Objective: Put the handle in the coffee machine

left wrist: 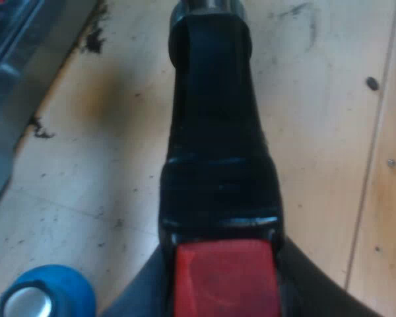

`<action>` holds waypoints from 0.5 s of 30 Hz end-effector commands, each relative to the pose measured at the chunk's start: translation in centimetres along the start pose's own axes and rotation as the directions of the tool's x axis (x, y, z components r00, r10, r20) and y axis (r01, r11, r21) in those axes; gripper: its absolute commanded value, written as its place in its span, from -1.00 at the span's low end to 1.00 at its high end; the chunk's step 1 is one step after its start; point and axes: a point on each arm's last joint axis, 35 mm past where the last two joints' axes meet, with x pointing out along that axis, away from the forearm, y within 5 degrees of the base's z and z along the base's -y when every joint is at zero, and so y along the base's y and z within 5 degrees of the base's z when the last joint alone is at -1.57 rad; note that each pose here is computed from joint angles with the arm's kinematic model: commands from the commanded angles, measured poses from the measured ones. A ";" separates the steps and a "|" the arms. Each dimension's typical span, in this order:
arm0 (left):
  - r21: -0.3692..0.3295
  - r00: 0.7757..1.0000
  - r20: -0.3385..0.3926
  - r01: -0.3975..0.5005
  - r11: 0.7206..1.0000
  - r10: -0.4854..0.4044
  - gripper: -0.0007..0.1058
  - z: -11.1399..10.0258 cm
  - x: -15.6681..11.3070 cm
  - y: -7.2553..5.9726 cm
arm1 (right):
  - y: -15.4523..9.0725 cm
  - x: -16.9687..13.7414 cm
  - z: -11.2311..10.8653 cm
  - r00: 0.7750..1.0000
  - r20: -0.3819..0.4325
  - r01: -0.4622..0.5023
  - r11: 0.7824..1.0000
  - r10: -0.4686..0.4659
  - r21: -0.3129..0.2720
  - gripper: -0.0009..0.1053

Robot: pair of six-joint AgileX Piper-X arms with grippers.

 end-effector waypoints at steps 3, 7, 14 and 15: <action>-0.042 0.994 0.107 -0.021 0.999 0.025 -0.98 0.1 -0.8 2.0 | 0.4 0.1 0.0 0.999 0.016 0.031 0.999 -0.030 -0.020 0.31; -0.020 0.990 0.124 -0.071 0.997 0.072 -0.98 -0.4 -1.4 3.0 | 1.0 0.6 -0.5 0.999 0.018 0.049 0.998 -0.049 -0.032 0.31; 0.022 0.990 0.120 -0.077 0.997 0.074 -0.98 -0.7 -1.1 4.2 | 3.0 2.1 -1.5 0.992 0.061 0.108 0.994 -0.107 -0.003 0.31; 0.022 0.990 0.121 -0.078 0.997 0.074 -0.98 -0.6 -1.0 4.4 | 3.3 2.4 -1.7 0.990 0.069 0.122 0.993 -0.122 0.000 0.31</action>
